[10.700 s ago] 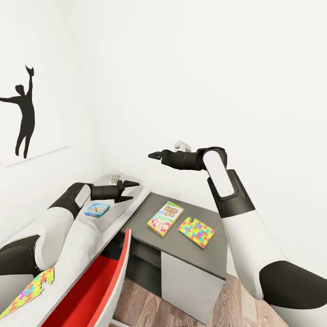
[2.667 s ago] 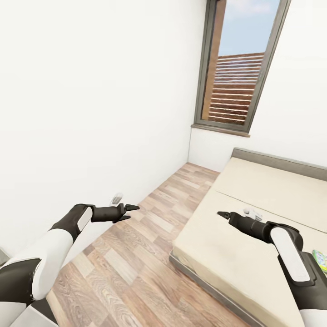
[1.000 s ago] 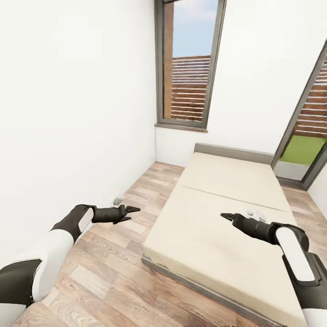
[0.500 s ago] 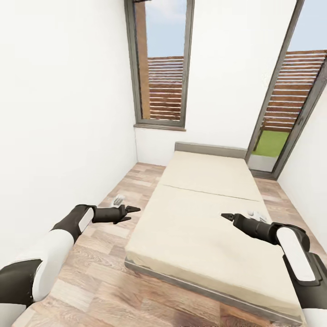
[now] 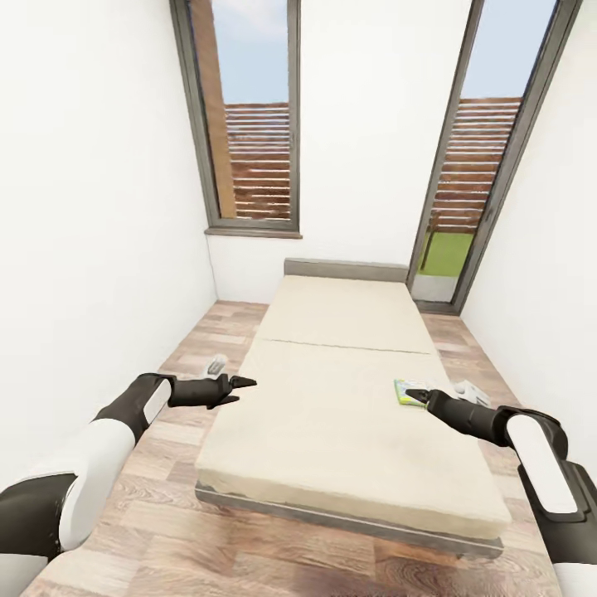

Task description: Put all the toys in the child's room - the three board games (two on the bed and one on the table), the two jigsaw puzzles on the table, and the tennis ball on the table - inside the toy box on the table in the child's room.

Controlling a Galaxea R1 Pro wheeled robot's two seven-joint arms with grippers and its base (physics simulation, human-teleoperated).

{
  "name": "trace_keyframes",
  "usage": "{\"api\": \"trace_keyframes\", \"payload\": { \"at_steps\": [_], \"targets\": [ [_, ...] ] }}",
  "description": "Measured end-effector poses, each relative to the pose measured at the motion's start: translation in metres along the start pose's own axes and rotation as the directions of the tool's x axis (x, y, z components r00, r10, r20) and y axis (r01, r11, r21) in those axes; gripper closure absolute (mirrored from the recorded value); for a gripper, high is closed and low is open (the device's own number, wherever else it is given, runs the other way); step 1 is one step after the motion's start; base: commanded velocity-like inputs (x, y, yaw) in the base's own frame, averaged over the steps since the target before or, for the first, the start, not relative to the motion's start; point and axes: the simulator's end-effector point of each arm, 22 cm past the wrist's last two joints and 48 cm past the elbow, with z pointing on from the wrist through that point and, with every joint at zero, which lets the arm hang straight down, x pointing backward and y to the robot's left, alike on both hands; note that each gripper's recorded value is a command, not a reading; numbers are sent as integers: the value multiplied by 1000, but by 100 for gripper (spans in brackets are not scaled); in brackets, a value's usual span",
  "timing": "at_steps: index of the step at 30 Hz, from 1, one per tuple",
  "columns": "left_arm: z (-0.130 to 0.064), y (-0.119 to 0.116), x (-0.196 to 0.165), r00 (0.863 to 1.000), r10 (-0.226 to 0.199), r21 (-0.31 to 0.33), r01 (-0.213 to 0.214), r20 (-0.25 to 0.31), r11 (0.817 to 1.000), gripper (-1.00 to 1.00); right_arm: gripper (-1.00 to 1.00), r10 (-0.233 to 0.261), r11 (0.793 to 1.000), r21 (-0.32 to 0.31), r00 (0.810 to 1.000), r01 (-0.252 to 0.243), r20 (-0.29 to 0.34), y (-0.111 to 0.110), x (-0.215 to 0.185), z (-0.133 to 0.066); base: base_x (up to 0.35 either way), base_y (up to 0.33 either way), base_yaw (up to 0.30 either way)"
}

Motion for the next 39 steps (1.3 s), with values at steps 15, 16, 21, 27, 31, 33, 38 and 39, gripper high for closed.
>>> {"api": "trace_keyframes", "payload": {
  "at_steps": [15, 16, 21, 27, 31, 33, 38, 39],
  "targets": [
    [1, 0, 0, 1000, 0, 0, 0, -1, 1000, -100, -100, 10, 1000, 10, 1000, -10, 5, -6, -2, -1, 0, -135, -280],
    [0, 0, 0, 1000, 0, 0, 0, -1, 1000, -100, -100, 11, 1000, 11, 1000, -11, 5, -6, -2, -1, 0, -223, -280],
    [1, 0, 0, 1000, 0, 0, 0, -1, 1000, -100, -100, 23, 1000, 21, 1000, -23, -8, -12, 3, 2, 0, -222, -280],
    [1, 0, 1, 1000, -1, 0, 1, -1, 1000, -100, -100, 52, 998, 47, 998, -50, -32, -27, 13, 10, 0, -219, -280],
    [1, 0, 1, 1000, 0, -1, 0, -1, 1000, -100, -100, 78, 994, 81, 995, -73, -60, -42, 26, 17, 0, -130, -280],
    [1, 0, 1, 1000, 0, -2, 0, -1, 1000, -100, -100, 95, 990, 113, 992, -85, -82, -56, 36, 21, 0, -42, -280],
    [2, 0, 3, 1000, 0, -2, 0, -5, 1000, -100, -100, 142, 966, 232, 985, -117, -96, -108, 68, 32, 0, -11, -280],
    [3, 0, 3, 1000, -1, -2, 1, -6, 1000, -100, -100, 157, 958, 259, 983, -127, -98, -121, 80, 33, 0, -2, -255]
  ]
}}
